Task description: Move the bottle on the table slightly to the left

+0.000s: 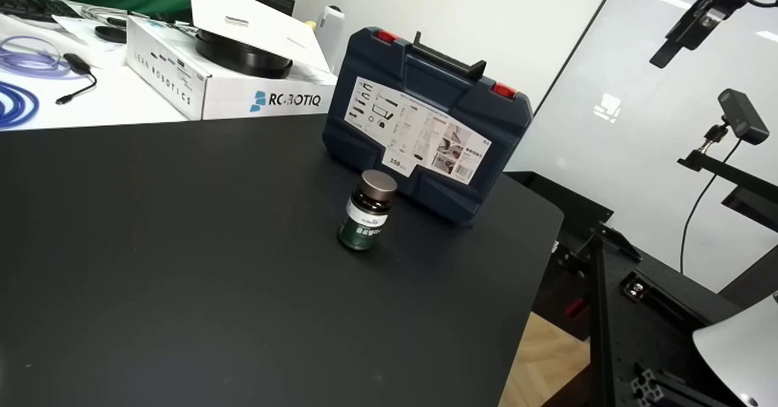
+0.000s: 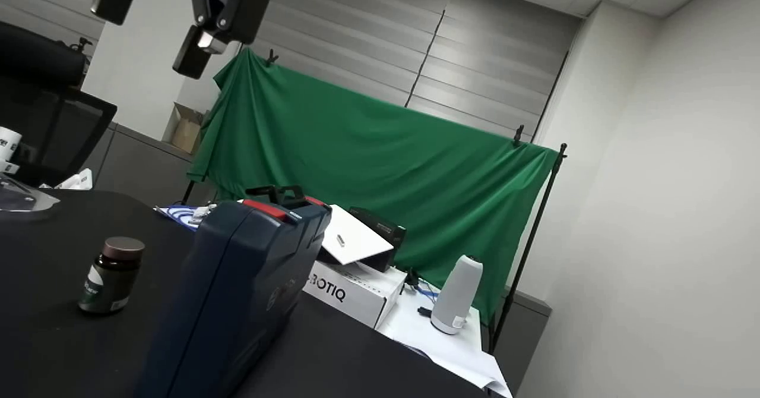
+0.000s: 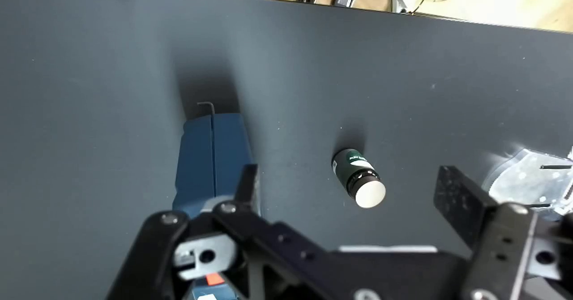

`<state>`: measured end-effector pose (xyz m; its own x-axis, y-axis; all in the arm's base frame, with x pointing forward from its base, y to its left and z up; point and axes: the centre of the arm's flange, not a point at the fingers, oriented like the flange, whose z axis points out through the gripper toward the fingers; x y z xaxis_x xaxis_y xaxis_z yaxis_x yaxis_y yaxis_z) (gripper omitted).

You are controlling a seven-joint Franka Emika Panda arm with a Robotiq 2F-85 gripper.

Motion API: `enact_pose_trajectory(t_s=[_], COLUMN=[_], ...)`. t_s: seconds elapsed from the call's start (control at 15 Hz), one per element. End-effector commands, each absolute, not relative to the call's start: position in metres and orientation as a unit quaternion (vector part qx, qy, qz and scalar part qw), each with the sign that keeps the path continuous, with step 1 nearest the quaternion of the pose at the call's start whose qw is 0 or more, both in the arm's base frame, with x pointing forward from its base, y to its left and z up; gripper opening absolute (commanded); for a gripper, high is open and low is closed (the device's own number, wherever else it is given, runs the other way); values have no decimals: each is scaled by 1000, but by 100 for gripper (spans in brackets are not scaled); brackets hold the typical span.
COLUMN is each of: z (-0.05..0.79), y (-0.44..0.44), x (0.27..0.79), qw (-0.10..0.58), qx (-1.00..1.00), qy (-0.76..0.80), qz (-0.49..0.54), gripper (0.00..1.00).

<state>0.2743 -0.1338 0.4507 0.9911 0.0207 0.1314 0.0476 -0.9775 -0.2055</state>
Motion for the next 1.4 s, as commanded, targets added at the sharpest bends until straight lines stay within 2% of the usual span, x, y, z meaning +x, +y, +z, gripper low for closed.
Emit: enact_pose_trajectory(t_s=[0.0,0.33,0.73,1.33], z=[451,445,404,344], y=[-134,-119,-37,46], x=[274,346,431,533], qw=[105,52,-10,-26], qx=[-992,-993,-985,-961], qy=[-17,-56,-160,-274], qz=[-64,-88,-65,-23], gripper=[100,100,100,100])
